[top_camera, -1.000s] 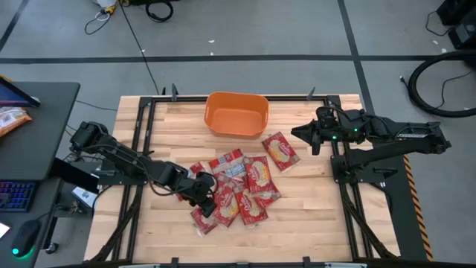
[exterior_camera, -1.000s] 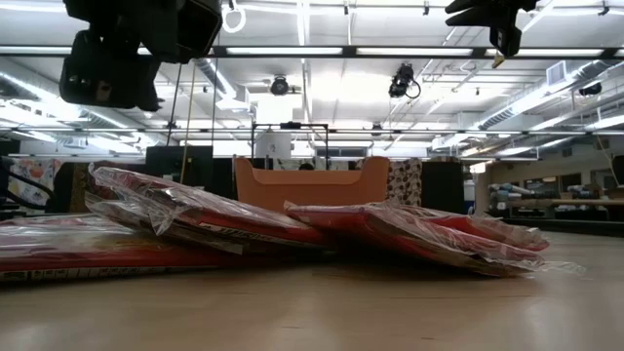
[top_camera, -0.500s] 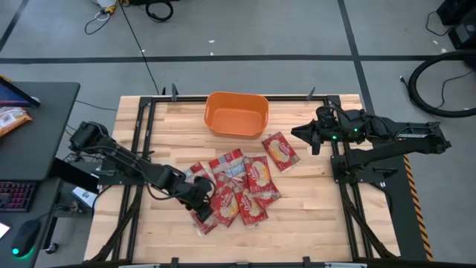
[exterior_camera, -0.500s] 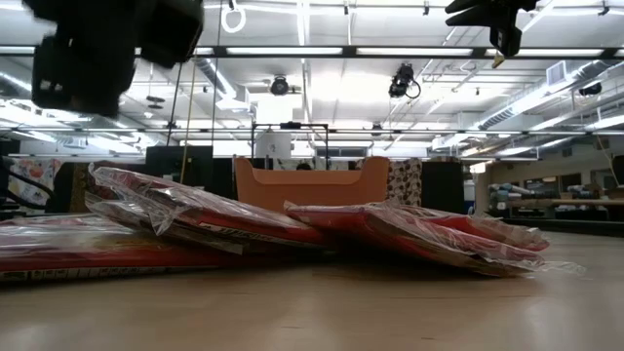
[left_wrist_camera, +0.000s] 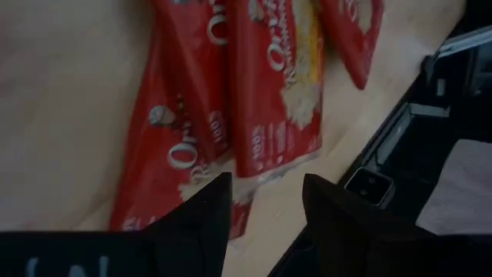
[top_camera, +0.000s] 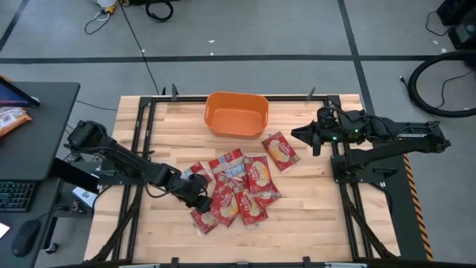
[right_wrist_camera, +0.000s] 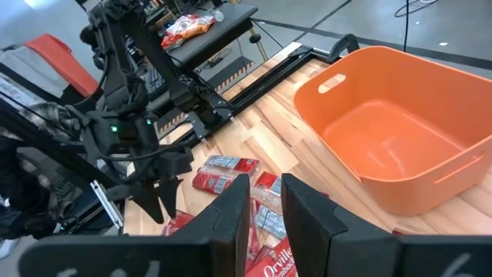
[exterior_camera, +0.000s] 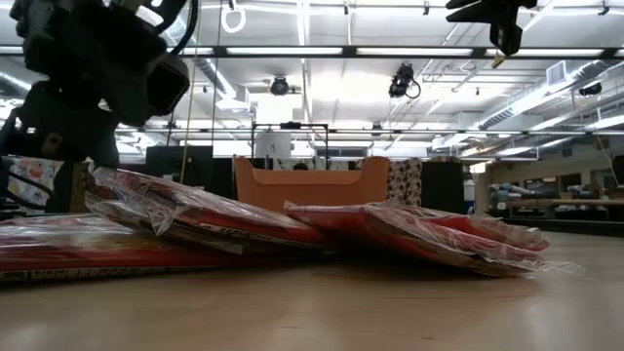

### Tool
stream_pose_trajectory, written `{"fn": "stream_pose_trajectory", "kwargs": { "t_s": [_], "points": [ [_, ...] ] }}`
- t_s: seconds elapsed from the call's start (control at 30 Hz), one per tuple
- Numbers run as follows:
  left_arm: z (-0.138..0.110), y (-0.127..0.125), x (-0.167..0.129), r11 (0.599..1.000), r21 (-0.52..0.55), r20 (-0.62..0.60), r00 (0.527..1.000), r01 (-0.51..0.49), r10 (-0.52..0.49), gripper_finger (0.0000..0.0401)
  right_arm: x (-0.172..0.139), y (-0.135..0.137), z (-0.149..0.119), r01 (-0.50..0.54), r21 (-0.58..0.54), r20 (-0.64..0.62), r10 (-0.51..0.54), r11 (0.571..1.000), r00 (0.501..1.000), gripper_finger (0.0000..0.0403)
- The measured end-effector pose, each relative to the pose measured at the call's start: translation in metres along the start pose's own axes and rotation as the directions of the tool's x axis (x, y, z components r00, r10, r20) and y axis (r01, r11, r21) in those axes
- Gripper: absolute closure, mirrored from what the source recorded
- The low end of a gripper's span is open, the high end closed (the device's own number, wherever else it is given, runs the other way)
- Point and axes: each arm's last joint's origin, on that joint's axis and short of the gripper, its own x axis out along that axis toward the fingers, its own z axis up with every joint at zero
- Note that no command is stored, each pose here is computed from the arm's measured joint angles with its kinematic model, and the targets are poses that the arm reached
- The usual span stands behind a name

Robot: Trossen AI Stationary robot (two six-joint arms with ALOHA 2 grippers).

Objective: Sort popcorn bags into baskets
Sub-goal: Put the popcorn bag into the orange bin

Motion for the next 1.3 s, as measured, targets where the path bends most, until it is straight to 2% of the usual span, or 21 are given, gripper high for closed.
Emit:
{"fn": "stream_pose_trajectory", "kwargs": {
  "t_s": [0.23,0.4,0.63,1.0,1.3],
  "points": [
    [0.0,0.002,0.012,1.0,-0.019,-0.013,1.0,-0.005,0.005,0.017,0.0,0.0,0.0,0.001,-0.003,0.001,-0.001,1.0,1.0,0.0321],
    [0.0,0.007,0.023,0.999,-0.032,-0.027,0.999,-0.027,0.026,0.0155,0.001,0.0,0.0,0.0,-0.007,0.004,0.0,1.0,1.0,0.0321],
    [0.001,-0.001,0.033,0.996,-0.052,-0.044,0.996,0.076,-0.078,0.0172,0.008,0.001,-0.002,0.016,-0.014,-0.019,-0.016,1.0,1.0,0.0321],
    [0.001,-0.001,0.033,0.994,-0.076,-0.037,0.996,0.078,-0.081,0.0226,0.018,0.003,-0.003,0.018,-0.019,-0.033,-0.018,1.0,0.999,0.0321],
    [0.001,-0.003,0.033,0.992,-0.075,-0.061,0.992,0.102,-0.107,0.0232,0.018,0.003,-0.003,0.012,-0.02,-0.031,-0.013,1.0,0.999,0.0321]
  ]
}}
